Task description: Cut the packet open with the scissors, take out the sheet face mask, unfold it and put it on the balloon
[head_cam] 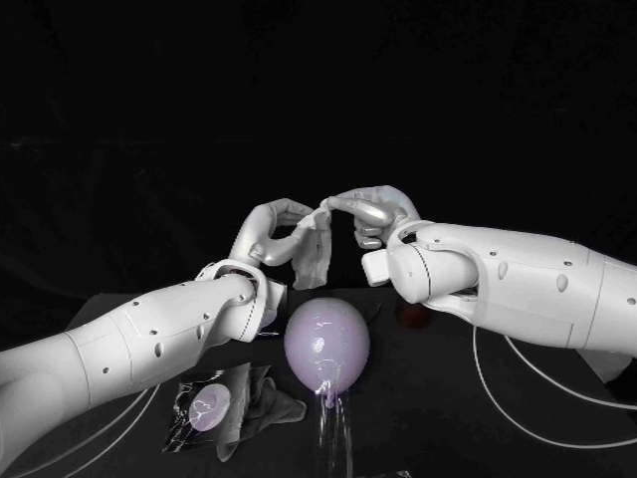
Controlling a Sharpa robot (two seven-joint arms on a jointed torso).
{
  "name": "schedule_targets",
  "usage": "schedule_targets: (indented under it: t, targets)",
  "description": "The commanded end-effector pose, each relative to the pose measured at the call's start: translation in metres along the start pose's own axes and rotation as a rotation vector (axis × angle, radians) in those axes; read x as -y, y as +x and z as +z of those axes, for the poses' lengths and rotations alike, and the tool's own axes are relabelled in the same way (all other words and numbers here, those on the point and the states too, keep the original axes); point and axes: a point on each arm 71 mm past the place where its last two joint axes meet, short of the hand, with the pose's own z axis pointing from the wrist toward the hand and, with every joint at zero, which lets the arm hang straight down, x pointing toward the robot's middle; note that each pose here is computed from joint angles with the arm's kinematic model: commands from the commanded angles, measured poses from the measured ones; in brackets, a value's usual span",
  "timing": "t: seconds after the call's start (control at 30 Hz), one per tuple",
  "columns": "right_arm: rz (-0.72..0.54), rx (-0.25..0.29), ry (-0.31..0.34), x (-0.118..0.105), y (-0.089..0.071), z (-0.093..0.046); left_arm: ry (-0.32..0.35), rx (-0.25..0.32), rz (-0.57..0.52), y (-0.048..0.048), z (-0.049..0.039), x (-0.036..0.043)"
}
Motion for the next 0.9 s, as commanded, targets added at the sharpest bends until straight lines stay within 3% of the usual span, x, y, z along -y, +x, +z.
schedule_targets:
  t: [0.03, 0.23, 0.4, 0.57, 0.9]
  targets:
    - [-0.009, -0.023, -0.010, 0.000, 0.000, -0.001, -0.011, -0.023, -0.122, 0.0028, -0.0002, 0.0009]
    - [-0.012, -0.010, -0.004, 0.001, -0.007, -0.002, -0.080, -0.082, -0.288, 0.0063, -0.0012, -0.0039]
    - [-0.020, 0.006, 0.014, 0.004, -0.015, 0.001, -0.136, -0.194, -0.498, 0.0133, -0.0030, -0.0060]
    - [-0.031, 0.002, 0.039, 0.006, -0.018, 0.003, -0.171, -0.271, -0.634, 0.0196, -0.0046, -0.0052]
    - [-0.044, -0.065, 0.088, 0.012, -0.022, 0.000, -0.257, -0.263, -0.776, 0.0184, -0.0053, -0.0117]
